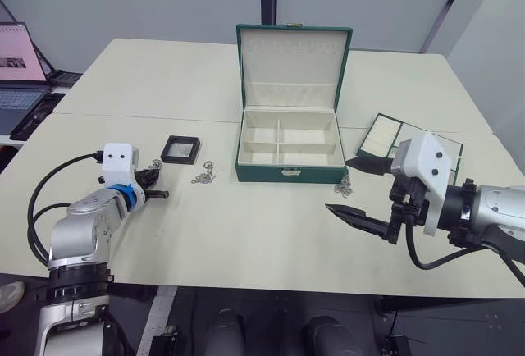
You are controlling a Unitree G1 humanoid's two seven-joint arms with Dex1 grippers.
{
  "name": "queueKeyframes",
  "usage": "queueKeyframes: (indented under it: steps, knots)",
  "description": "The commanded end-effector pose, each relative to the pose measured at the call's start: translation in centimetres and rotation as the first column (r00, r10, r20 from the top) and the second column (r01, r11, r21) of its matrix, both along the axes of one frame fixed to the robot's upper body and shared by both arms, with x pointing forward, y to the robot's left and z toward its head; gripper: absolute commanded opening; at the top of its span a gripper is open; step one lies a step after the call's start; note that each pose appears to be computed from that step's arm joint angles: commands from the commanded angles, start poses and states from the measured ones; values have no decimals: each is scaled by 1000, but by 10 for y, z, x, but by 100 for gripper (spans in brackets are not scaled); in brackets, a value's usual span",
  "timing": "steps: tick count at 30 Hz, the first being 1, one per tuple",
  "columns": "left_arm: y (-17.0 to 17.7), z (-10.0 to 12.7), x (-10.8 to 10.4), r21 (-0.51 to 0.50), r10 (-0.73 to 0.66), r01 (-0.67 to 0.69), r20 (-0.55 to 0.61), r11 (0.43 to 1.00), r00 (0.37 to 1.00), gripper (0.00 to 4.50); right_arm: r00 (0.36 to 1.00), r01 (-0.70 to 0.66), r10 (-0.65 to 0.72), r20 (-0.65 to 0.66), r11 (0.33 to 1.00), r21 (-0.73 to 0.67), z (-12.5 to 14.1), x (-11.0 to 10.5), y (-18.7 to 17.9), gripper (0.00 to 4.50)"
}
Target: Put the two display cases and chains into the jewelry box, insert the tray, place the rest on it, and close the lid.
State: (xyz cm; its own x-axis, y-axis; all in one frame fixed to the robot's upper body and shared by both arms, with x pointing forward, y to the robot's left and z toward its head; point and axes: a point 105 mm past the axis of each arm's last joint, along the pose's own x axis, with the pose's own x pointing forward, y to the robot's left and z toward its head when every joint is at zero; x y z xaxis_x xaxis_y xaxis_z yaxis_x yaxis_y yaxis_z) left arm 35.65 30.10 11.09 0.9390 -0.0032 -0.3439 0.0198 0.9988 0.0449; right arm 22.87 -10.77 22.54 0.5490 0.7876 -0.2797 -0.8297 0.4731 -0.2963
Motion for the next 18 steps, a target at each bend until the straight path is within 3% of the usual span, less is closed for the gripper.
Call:
queueKeyframes:
  steps: [1, 4, 13, 18]
  knots:
    - [4, -2, -3, 21, 16, -16, -7, 1000, 1000, 2, 999, -3, 3, 49, 1000, -3, 7, 0, 0, 450]
    - [6, 3, -2, 42, 19, -19, 14, 999, 1000, 2, 999, 3, -2, 52, 1000, -4, 7, 0, -1, 450]
    - [13, 79, -12, 165, 14, -46, 187, 985, 982, 2, 998, 41, -41, 57, 999, 7, 11, 2, -17, 450]
    - [8, 109, -20, 219, -3, -46, 219, 975, 976, 2, 999, 23, -24, 47, 999, 38, 15, -1, -24, 450]
